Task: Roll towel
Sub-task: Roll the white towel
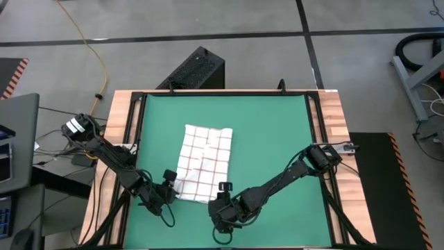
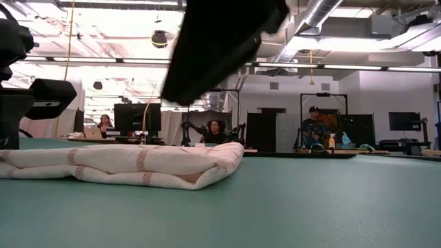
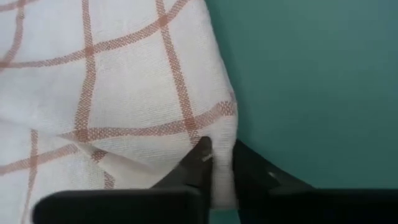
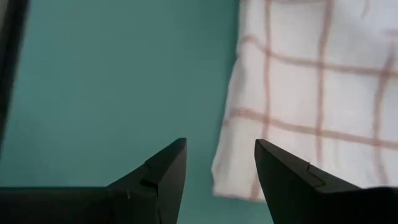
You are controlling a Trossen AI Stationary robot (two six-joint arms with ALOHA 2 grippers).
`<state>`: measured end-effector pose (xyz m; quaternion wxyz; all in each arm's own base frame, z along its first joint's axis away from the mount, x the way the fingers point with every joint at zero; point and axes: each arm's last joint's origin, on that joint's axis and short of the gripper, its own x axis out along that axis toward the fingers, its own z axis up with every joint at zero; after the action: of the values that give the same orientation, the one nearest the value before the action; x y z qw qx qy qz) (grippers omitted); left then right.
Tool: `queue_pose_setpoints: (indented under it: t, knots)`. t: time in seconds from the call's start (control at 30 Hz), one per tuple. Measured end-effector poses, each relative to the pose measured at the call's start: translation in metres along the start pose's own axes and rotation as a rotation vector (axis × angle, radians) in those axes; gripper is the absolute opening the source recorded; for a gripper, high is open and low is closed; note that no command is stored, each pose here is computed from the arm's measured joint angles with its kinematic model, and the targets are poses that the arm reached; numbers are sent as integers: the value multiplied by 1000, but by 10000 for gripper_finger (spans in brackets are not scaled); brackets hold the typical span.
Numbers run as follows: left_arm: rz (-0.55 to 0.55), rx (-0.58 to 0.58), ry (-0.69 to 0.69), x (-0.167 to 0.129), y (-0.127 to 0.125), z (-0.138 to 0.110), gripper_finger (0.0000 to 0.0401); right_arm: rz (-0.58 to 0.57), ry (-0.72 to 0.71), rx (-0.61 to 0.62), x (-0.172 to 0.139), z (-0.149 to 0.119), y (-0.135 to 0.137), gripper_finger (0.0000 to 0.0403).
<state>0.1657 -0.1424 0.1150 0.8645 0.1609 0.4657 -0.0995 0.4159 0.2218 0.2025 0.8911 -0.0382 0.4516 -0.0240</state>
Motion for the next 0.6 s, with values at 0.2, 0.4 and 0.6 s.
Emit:
queue_pose_setpoints:
  t: [0.2,0.4,0.6]
  knots:
    - [7,10,-1,0,0,0,6,1,80,-45,30,-21,15,212]
    - [7,1,-3,0,0,0,10,-41,109,9,32,-26,14,232]
    - [6,-20,-5,0,0,0,11,-35,85,24,24,-16,14,235]
